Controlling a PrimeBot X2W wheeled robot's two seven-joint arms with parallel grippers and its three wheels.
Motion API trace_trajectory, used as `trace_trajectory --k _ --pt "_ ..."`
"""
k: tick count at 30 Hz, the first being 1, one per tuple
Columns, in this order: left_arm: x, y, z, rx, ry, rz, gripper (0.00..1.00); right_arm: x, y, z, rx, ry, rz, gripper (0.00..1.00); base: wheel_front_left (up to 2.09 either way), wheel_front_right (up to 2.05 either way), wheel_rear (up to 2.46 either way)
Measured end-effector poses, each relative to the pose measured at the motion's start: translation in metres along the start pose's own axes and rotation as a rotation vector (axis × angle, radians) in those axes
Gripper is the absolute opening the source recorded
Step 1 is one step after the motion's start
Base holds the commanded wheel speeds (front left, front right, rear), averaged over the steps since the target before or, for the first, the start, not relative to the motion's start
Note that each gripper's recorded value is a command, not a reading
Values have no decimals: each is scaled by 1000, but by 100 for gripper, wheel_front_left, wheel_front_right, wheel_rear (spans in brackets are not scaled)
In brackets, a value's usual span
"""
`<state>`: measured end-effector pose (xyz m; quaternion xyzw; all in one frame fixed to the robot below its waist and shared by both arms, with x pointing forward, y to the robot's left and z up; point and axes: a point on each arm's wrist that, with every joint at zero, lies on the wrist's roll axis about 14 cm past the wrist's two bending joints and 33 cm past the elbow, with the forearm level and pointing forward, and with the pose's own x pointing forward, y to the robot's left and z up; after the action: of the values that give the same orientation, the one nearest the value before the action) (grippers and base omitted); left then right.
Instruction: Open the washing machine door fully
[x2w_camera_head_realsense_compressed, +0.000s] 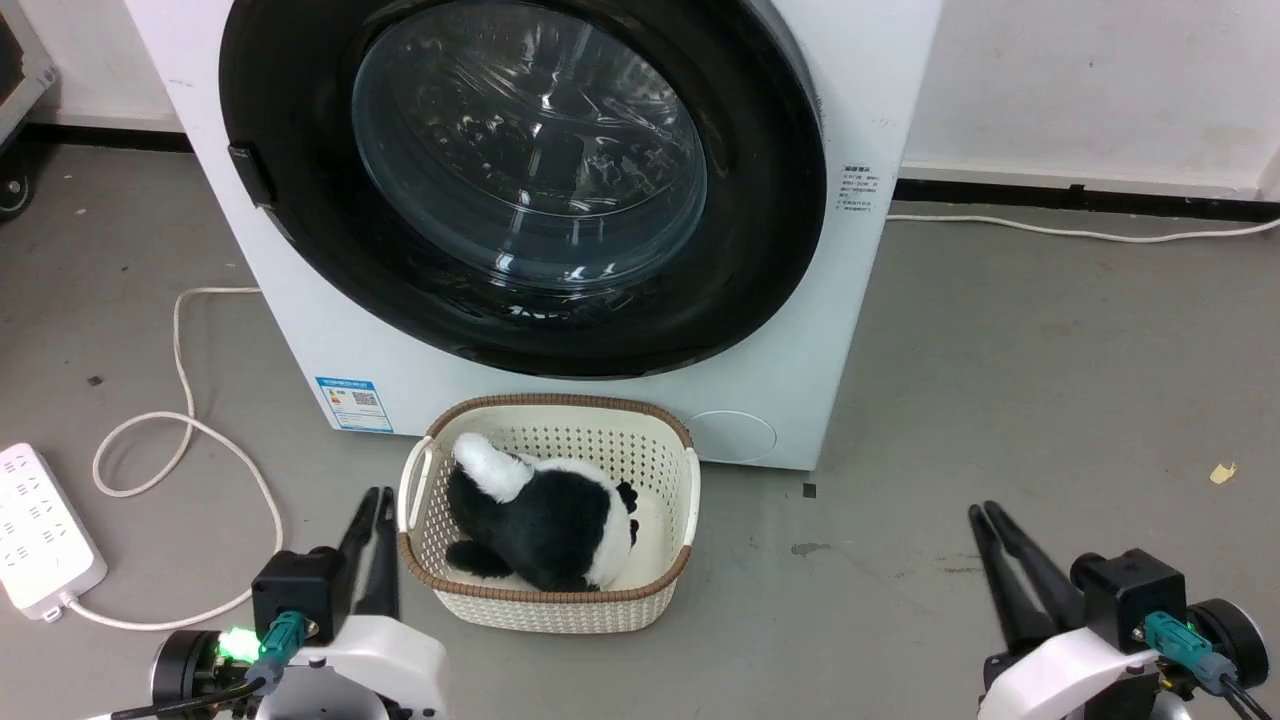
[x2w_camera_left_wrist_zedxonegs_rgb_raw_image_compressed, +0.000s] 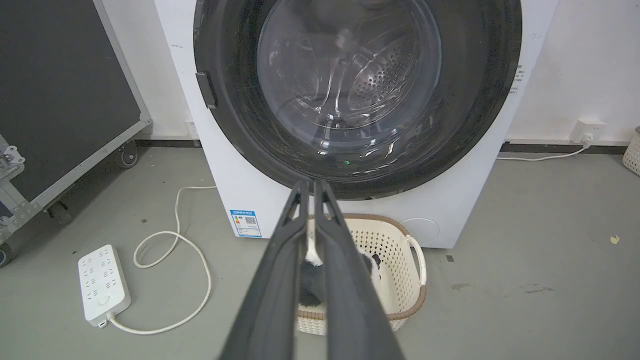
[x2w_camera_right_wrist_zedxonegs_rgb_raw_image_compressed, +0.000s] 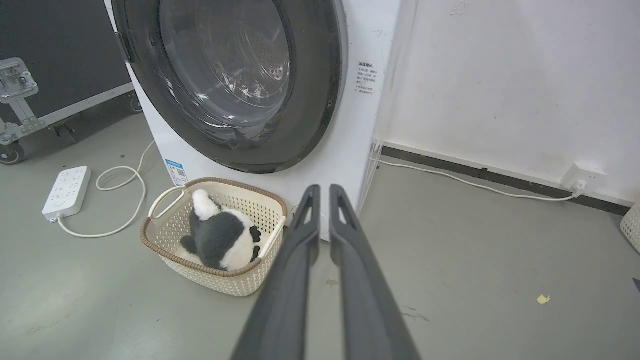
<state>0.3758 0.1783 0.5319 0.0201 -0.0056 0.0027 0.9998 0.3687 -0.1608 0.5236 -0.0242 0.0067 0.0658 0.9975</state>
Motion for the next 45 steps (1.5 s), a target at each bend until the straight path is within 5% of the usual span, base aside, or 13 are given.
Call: trace_trajectory --k 39,41,42,45 --pt "17 -4 -13 2 -6 14 100 47 -4 14 77 -84 32 100 0 0 0" --pt "19 -5 -13 3 -8 12 100 52 -5 17 98 -95 32 26 0 0 0" --pt "19 -5 -14 3 -4 13 100 55 -5 18 108 -100 32 0 0 0 0" --pt "20 -5 -17 4 -3 18 100 62 -7 23 135 -113 33 0 0 0 0"
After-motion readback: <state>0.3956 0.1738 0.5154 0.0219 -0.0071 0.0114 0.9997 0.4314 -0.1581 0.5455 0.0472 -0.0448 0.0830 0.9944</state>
